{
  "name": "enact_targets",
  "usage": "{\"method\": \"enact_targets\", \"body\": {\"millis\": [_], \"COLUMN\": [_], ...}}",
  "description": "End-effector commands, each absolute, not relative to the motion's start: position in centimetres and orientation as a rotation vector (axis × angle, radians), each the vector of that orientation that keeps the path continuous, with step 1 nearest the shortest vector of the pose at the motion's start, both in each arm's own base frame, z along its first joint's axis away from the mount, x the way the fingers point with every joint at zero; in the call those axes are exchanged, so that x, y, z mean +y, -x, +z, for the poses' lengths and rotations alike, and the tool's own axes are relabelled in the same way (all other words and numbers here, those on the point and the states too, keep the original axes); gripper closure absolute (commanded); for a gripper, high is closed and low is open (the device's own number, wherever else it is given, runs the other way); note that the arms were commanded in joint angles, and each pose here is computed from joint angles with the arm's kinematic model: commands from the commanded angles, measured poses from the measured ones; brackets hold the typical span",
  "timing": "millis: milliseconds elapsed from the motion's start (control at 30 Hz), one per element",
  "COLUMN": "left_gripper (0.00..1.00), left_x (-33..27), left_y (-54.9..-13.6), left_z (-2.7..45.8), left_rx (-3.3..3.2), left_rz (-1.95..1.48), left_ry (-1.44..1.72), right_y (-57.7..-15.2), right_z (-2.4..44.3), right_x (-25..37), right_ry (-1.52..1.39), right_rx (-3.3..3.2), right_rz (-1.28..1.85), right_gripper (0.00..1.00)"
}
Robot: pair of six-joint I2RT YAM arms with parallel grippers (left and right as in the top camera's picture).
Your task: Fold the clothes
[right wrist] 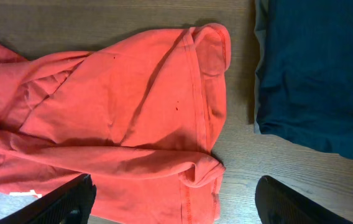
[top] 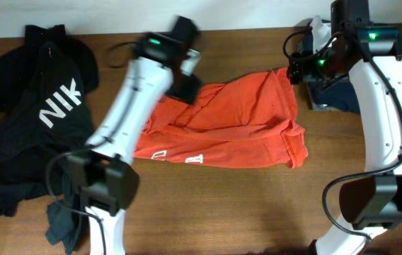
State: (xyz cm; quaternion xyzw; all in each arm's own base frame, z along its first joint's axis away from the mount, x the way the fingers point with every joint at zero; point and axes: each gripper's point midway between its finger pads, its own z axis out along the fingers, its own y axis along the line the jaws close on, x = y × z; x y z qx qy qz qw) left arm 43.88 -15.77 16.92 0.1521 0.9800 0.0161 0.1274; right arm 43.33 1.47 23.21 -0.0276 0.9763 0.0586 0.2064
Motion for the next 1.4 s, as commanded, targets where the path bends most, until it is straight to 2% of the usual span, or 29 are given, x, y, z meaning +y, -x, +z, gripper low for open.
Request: {"method": "enact_targets", "body": {"millis": [0, 67, 100, 300, 500, 700, 767, 833, 900, 967, 1133, 1200, 1367], "left_gripper": [0.11, 0.11, 0.16, 0.28, 0.29, 0.29, 0.35, 0.46, 0.69, 0.83, 0.87, 0.98, 0.99], "left_x": [-9.9, -7.2, -6.6, -5.4, -6.1, -6.3, -6.3, -6.3, -6.4, -6.6, -7.4, -7.4, -7.0], "left_y": [-46.0, -47.4, -47.6, -48.4, -48.5, -49.1, -49.3, -49.4, -49.5, -49.9, -50.1, -50.1, -52.7], "left_z": [17.6, 16.7, 16.4, 11.2, 6.9, 5.2, 4.7, 4.0, 3.8, 3.8, 3.9, 3.9, 7.1], "left_rx": [2.845, 2.839, 2.841, 2.951, 3.034, 3.036, 3.039, 3.044, 3.041, 3.024, 3.016, 3.014, 2.905], "left_rz": [0.043, 0.052, 0.056, -0.010, -0.052, -0.066, -0.065, -0.065, -0.066, -0.080, -0.153, -0.152, -0.159], "left_ry": [-0.057, 0.032, 0.052, 0.052, 0.005, -0.012, -0.012, -0.012, -0.013, -0.015, -0.020, -0.034, -0.038], "right_y": [-43.4, -43.5, -43.5, -43.5, -43.5, -43.5, -43.5, -43.5, -43.5, -43.5, -43.4, -43.4, -43.4], "right_z": [23.6, 23.6, 23.6, 23.6, 23.6, 23.6, 23.6, 23.6, 23.6, 23.6, 23.6, 23.6, 23.6], "right_x": [1.6, 1.6, 1.6, 1.6, 1.6, 1.6, 1.6, 1.6, 1.6, 1.6, 1.6, 1.6, 1.6], "right_ry": [0.082, 0.082, 0.082, 0.082, 0.083, 0.082, 0.082, 0.082, 0.082, 0.083, 0.082, 0.082, 0.083], "right_rx": [2.708, 2.706, 2.706, 2.705, 2.706, 2.706, 2.706, 2.706, 2.706, 2.705, 2.707, 2.709, 2.708], "right_rz": [0.179, 0.179, 0.179, 0.178, 0.178, 0.178, 0.178, 0.178, 0.178, 0.178, 0.178, 0.178, 0.179], "right_gripper": [0.13, 0.13, 0.13, 0.13, 0.13, 0.13, 0.13, 0.13, 0.13, 0.13, 0.13, 0.13, 0.13]}}
